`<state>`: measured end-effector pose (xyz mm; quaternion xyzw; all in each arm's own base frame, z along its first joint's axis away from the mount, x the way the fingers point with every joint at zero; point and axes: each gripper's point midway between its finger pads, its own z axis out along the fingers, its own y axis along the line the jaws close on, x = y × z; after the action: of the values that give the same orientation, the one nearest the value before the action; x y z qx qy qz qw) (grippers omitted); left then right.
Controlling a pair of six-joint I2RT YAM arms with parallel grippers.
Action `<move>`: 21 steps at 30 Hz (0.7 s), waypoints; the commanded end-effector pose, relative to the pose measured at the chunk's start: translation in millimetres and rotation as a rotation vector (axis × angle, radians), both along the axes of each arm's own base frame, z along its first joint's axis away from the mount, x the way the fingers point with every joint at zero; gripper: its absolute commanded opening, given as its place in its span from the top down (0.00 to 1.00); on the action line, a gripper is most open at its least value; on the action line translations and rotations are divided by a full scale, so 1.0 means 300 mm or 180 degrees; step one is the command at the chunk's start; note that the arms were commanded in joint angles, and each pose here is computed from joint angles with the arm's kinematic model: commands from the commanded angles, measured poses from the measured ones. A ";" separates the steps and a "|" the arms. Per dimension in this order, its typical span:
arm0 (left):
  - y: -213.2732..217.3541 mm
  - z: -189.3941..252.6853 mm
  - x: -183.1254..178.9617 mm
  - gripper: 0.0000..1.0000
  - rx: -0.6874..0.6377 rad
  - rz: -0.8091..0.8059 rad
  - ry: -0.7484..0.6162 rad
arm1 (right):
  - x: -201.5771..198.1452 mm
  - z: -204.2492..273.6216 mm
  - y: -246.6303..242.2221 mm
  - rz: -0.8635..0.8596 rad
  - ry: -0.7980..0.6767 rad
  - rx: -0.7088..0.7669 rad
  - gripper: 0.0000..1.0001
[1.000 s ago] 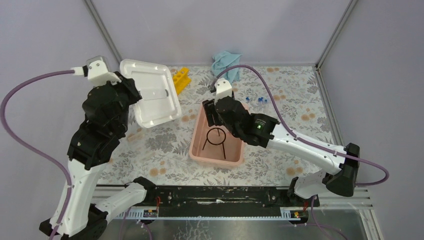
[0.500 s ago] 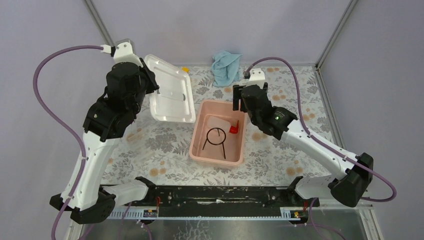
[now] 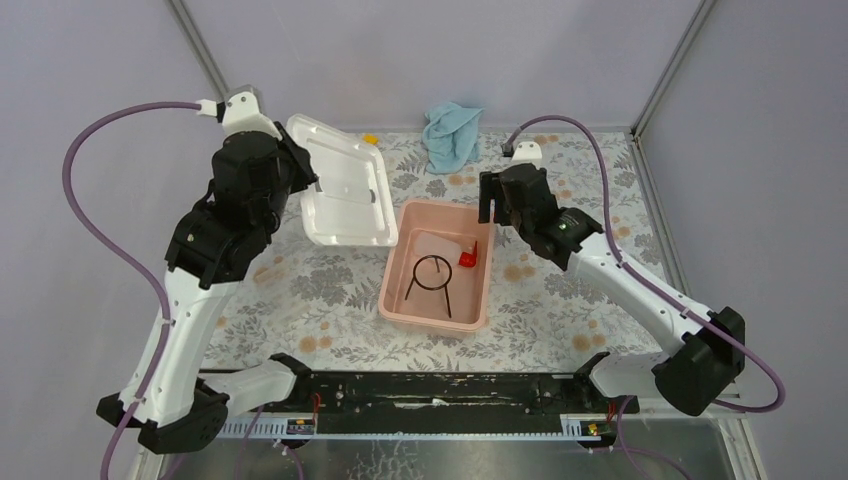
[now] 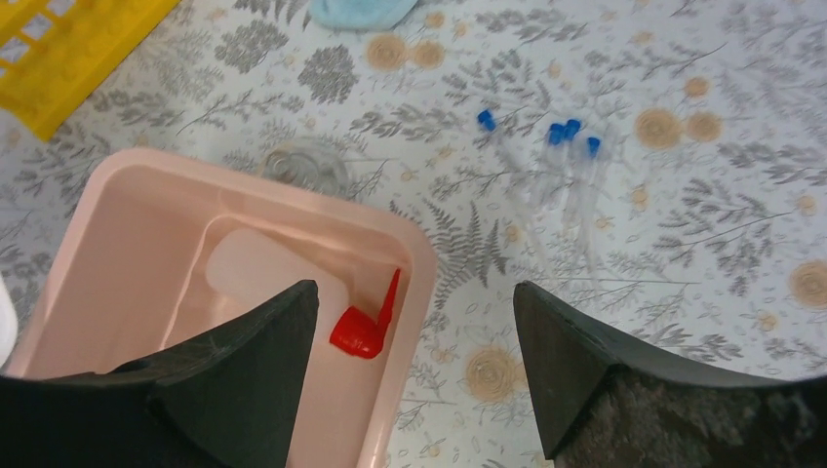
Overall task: Organize the chemistry lab equipment
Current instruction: Pick up the storage box at the center of the board.
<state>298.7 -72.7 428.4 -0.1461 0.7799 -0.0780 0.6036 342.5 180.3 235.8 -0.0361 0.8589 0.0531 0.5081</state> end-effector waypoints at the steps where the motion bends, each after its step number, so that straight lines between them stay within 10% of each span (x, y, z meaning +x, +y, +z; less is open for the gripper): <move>1: 0.013 0.111 -0.008 1.00 -0.0134 0.0007 -0.0507 | -0.033 -0.047 0.063 0.0164 0.0269 0.0294 0.21; 21: 0.081 0.083 -0.079 1.00 -0.0100 0.0105 -0.1024 | -0.111 -0.235 0.134 0.0244 0.1055 0.0163 0.25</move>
<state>276.5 -53.3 420.3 -0.1330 0.7235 -0.0803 0.6726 310.5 209.3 159.3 -0.0410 0.9245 0.0983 0.3659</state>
